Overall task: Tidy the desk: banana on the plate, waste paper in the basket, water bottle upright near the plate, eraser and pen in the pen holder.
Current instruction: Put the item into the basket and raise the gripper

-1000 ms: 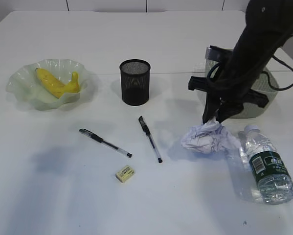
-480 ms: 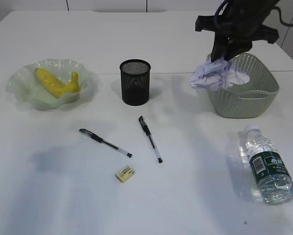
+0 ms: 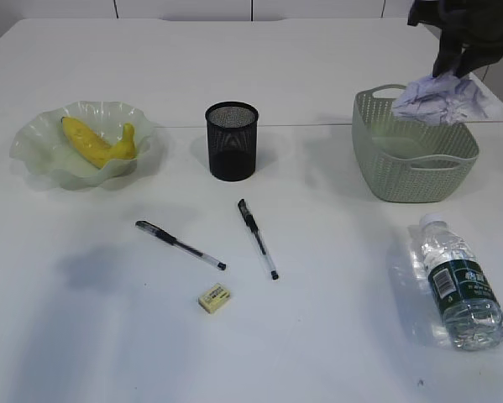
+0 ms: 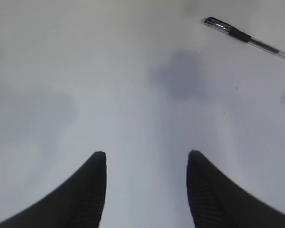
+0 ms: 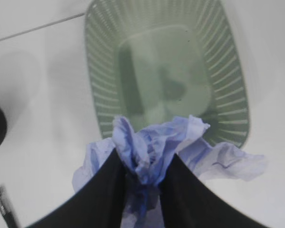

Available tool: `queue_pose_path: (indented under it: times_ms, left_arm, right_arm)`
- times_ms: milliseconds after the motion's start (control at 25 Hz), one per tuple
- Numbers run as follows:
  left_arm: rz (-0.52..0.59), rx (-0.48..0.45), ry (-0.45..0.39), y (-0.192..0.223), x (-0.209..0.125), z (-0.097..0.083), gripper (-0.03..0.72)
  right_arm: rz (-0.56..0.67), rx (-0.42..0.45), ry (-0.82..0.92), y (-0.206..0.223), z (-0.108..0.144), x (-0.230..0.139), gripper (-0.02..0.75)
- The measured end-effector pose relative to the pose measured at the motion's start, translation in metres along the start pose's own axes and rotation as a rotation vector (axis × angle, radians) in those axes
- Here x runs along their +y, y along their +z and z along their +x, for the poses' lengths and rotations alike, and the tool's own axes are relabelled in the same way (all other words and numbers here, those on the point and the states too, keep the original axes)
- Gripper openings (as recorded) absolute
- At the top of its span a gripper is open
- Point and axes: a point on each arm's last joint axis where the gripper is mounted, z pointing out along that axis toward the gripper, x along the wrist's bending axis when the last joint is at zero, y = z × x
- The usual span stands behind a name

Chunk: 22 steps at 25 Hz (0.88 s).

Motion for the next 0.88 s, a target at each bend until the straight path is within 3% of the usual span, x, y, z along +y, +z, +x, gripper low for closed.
queue_pose_path:
  times_ms: [160,880]
  left_arm:
    - [-0.025,0.0,0.0,0.0,0.002,0.0,0.372]
    - [-0.005,0.002,-0.002,0.012,0.006,0.0,0.37]
  right_arm:
    - [-0.004,-0.013,0.028,0.017,-0.011,0.007,0.18]
    - [-0.039,0.008,0.032,0.096,0.002,0.035,0.185]
